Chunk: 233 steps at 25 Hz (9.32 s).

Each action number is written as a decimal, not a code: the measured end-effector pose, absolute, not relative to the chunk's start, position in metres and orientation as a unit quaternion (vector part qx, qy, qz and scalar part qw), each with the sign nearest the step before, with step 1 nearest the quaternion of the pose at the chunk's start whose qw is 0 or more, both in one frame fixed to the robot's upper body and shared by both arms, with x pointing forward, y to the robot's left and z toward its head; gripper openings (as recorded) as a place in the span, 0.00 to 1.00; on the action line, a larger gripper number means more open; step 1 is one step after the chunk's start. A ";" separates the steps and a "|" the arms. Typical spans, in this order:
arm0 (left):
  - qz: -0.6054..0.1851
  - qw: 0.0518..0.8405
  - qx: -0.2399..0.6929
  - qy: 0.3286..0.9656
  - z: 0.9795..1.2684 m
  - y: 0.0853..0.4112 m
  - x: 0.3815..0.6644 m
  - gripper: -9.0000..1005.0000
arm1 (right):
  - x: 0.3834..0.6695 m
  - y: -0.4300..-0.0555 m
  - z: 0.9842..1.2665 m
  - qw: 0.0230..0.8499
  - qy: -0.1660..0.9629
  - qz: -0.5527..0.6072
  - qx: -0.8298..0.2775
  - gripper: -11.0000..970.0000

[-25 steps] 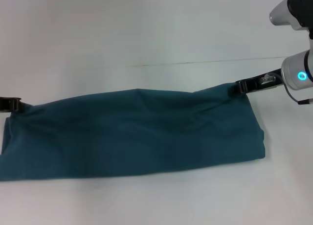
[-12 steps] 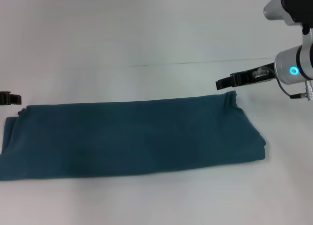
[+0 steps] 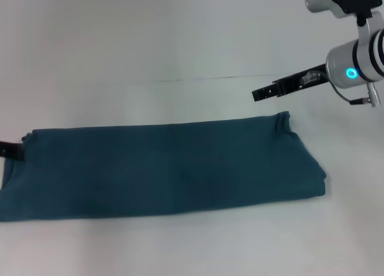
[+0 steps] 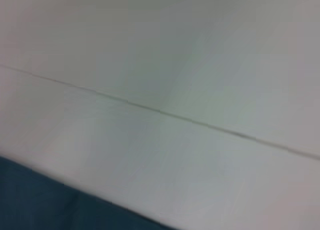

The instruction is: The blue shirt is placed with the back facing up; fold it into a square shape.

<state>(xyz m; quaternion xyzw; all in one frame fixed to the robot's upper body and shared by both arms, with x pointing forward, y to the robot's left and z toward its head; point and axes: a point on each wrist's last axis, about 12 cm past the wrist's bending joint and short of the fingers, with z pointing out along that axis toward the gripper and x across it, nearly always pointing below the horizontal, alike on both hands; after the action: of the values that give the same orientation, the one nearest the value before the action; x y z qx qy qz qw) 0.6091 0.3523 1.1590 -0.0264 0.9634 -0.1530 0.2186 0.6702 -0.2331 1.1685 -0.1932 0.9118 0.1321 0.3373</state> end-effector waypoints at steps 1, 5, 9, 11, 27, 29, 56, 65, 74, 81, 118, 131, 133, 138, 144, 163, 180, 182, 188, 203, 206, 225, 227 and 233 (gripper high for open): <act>-0.159 0.206 -0.045 0.964 1.162 0.354 0.603 0.88 | 0.671 -0.232 1.171 0.340 0.910 0.128 -0.198 0.90; -0.170 0.166 -0.088 0.967 1.163 0.361 0.585 0.93 | 0.673 -0.229 1.179 0.350 0.905 0.094 -0.222 0.95; -0.162 0.142 -0.113 0.970 1.156 0.366 0.575 0.93 | 0.673 -0.226 1.182 0.354 0.903 0.074 -0.233 0.95; -0.160 0.140 -0.123 0.969 1.151 0.368 0.573 0.93 | 0.673 -0.223 1.184 0.355 0.901 0.062 -0.240 0.95; -0.179 0.127 -0.158 0.963 1.119 0.364 0.578 0.92 | 0.671 -0.211 1.183 0.346 0.899 0.053 -0.264 0.95; -0.182 0.125 -0.158 0.963 1.118 0.362 0.579 0.92 | 0.671 -0.211 1.182 0.346 0.899 0.053 -0.264 0.95; -0.211 0.123 -0.079 0.967 1.110 0.337 0.587 0.37 | 0.663 -0.217 1.174 0.322 0.909 0.060 -0.257 0.95; -0.225 0.136 -0.051 0.964 1.114 0.330 0.591 0.13 | 0.658 -0.227 1.166 0.329 0.912 0.084 -0.232 0.95; -0.260 0.158 -0.003 0.953 1.150 0.324 0.611 0.04 | 0.649 -0.247 1.154 0.396 0.884 0.158 -0.191 0.92; -0.285 0.187 0.021 0.940 1.185 0.322 0.628 0.04 | 0.637 -0.256 1.129 0.464 0.842 0.220 -0.165 0.77; -0.355 0.201 0.134 0.903 1.288 0.291 0.650 0.08 | 0.600 -0.108 1.057 0.438 0.714 0.296 -0.459 0.05; -0.354 0.194 0.154 0.902 1.286 0.284 0.650 0.11 | 0.610 -0.150 1.061 0.485 0.752 0.331 -0.298 0.05; -0.357 0.191 0.166 0.899 1.288 0.278 0.652 0.11 | 0.618 -0.179 1.064 0.505 0.764 0.311 -0.256 0.05; -0.361 0.187 0.190 0.894 1.294 0.258 0.658 0.12 | 0.617 -0.256 1.073 0.547 0.779 0.257 -0.169 0.05; -0.360 0.168 0.237 0.887 1.304 0.219 0.662 0.14 | 0.600 -0.326 1.081 0.567 0.793 0.203 -0.091 0.05; -0.357 0.154 0.317 0.865 1.228 0.027 0.637 0.18 | 0.586 -0.386 1.092 0.602 0.783 0.156 -0.005 0.05; -0.454 0.190 0.254 0.833 1.202 0.062 0.630 0.34 | 0.590 -0.374 1.103 0.610 0.770 0.181 -0.040 0.05; -0.468 0.227 0.246 0.818 1.198 0.097 0.631 0.38 | 0.589 -0.369 1.106 0.610 0.766 0.194 -0.061 0.05; -0.500 0.317 0.236 0.771 1.179 0.195 0.615 0.66 | 0.586 -0.348 1.127 0.590 0.750 0.247 -0.168 0.06; -0.451 0.376 0.239 0.773 1.101 0.340 0.486 0.94 | 0.561 -0.291 1.161 0.343 0.770 0.350 -0.409 0.48; -0.449 0.371 0.237 0.778 1.093 0.340 0.477 0.93 | 0.563 -0.297 1.161 0.314 0.805 0.324 -0.386 0.57; -0.462 0.313 0.285 0.779 1.086 0.322 0.475 0.93 | 0.568 -0.320 1.148 0.176 0.904 0.143 -0.361 0.96; -0.463 0.312 0.285 0.779 1.086 0.321 0.475 0.93 | 0.569 -0.317 1.147 0.178 0.903 0.139 -0.366 0.96; -0.464 0.311 0.283 0.779 1.085 0.321 0.474 0.93 | 0.570 -0.305 1.144 0.172 0.895 0.140 -0.388 0.96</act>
<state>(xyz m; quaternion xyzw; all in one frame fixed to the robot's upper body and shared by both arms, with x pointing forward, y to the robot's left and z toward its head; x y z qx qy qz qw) 0.4740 0.3207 1.0846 0.2830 0.7792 -0.4644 0.3114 0.5703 -0.3049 1.1435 -0.3878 0.8947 0.1398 0.1720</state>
